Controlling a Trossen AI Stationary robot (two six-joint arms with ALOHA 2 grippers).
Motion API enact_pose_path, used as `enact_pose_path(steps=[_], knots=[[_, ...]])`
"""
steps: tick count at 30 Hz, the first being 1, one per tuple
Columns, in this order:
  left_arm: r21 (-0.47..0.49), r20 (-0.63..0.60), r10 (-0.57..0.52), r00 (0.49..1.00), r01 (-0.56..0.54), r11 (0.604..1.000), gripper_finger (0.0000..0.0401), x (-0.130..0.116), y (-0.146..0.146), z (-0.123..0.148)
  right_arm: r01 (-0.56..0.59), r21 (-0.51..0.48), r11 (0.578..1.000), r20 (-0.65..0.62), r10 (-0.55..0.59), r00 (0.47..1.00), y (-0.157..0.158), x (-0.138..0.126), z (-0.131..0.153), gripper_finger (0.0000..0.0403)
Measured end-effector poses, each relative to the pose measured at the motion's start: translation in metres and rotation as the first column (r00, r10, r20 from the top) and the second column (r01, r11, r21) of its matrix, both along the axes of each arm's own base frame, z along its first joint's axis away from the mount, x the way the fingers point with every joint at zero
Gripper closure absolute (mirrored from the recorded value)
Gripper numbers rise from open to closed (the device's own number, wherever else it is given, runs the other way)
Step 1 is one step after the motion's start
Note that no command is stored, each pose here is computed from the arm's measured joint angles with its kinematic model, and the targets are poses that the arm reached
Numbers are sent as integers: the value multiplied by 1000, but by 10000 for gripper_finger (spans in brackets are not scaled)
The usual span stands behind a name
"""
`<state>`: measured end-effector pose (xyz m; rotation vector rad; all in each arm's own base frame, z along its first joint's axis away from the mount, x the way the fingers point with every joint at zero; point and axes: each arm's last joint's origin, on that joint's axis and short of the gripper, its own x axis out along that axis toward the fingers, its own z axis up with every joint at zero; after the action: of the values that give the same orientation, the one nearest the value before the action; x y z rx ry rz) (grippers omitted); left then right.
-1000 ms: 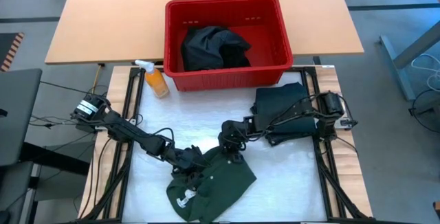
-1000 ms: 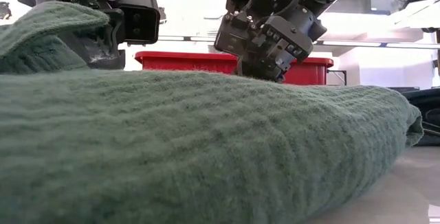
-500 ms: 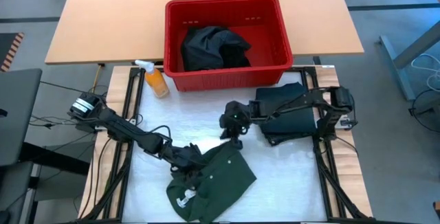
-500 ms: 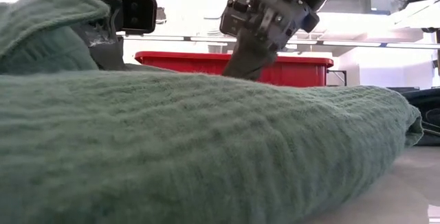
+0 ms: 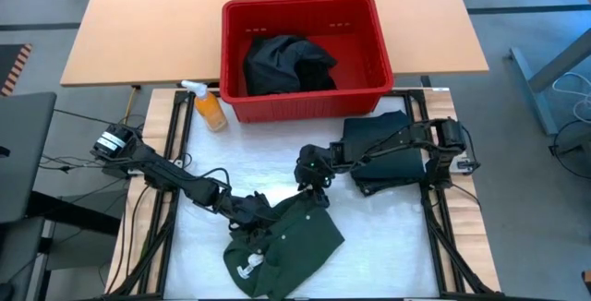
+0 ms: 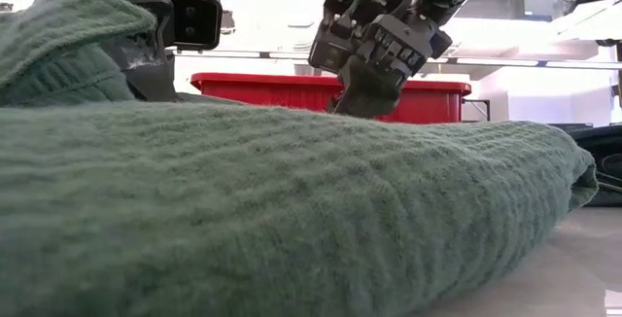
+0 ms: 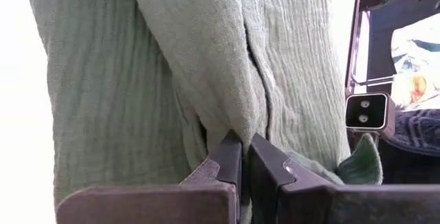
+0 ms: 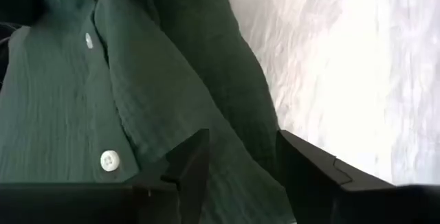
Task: Fold Laundry from Bin
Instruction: Fold the green shirt
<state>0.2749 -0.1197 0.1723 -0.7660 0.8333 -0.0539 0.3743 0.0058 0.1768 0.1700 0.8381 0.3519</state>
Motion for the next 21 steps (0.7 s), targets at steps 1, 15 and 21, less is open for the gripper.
enact_pose_path(steps=[1,15,21], knots=[[0,0,0,1000,0,1000,401,0,0,0,-6,4,1000,-2,6,1000,1,0,0,208],[1,-1,0,1000,0,1000,401,0,0,0,-5,33,999,-37,6,999,17,8,-24,265],[1,-2,1,1000,-1,1000,401,0,0,0,1,28,1000,-27,0,1000,12,8,-21,384]])
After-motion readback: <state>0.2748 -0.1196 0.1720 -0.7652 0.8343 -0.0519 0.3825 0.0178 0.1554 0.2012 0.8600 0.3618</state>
